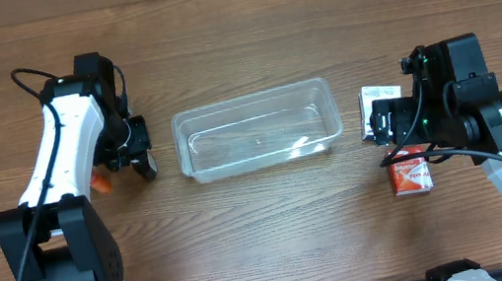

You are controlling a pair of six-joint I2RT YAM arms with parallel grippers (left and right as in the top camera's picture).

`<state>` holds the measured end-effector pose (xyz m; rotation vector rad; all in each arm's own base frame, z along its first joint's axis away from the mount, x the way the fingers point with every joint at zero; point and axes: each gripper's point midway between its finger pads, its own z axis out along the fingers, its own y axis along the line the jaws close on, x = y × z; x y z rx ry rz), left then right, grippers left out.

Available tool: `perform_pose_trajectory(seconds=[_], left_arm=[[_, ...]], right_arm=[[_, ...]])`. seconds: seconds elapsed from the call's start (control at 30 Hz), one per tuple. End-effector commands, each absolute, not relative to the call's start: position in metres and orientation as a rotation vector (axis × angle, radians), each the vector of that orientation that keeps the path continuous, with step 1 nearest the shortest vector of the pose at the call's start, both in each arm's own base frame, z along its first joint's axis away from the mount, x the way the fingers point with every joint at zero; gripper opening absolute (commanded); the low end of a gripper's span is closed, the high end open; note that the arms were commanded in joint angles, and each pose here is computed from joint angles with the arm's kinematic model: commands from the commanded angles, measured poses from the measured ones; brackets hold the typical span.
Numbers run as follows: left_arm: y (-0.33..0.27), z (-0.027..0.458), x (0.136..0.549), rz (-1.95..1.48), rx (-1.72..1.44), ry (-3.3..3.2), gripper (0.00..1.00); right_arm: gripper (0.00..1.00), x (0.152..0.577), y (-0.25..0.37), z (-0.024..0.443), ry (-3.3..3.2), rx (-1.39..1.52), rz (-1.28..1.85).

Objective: Pack container
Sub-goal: 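Reach the left gripper down and grasp the black bottle, then lift the black bottle and lower it into the container's left end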

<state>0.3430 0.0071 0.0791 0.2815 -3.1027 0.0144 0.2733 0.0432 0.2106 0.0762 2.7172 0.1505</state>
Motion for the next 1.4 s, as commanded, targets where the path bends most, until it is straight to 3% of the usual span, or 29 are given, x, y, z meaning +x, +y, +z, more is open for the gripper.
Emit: perform_pose_trajectory(seconds=[0.0,0.1,0.33,0.8,1.03,1.37], left_arm=[[0.007,0.078,0.346,0.015,0.280,-3.100,0.12],[0.007,0.080,0.348,0.015,0.280,-3.107,0.04],[0.003,0.106,0.360,0.057,0.300,-3.149,0.04],[-0.071,0.245,0.388,0.281,0.037,-3.428,0.04],[-0.108,0.232,0.380,0.226,-0.087,-3.398,0.04],[-0.120,0.167,0.369,0.179,-0.101,-3.273,0.04]], right_arm=[[1.00,0.278,0.044,0.225,2.669,0.078,0.162],[1.00,0.278,0.044,0.225,2.669,0.078,0.162],[1.00,0.278,0.044,0.226,2.669,0.078,0.162],[1.00,0.279,0.043,0.226,2.664,0.081,0.148],[1.00,0.279,0.042,0.226,2.665,0.080,0.147],[1.00,0.279,0.042,0.226,2.665,0.081,0.147]])
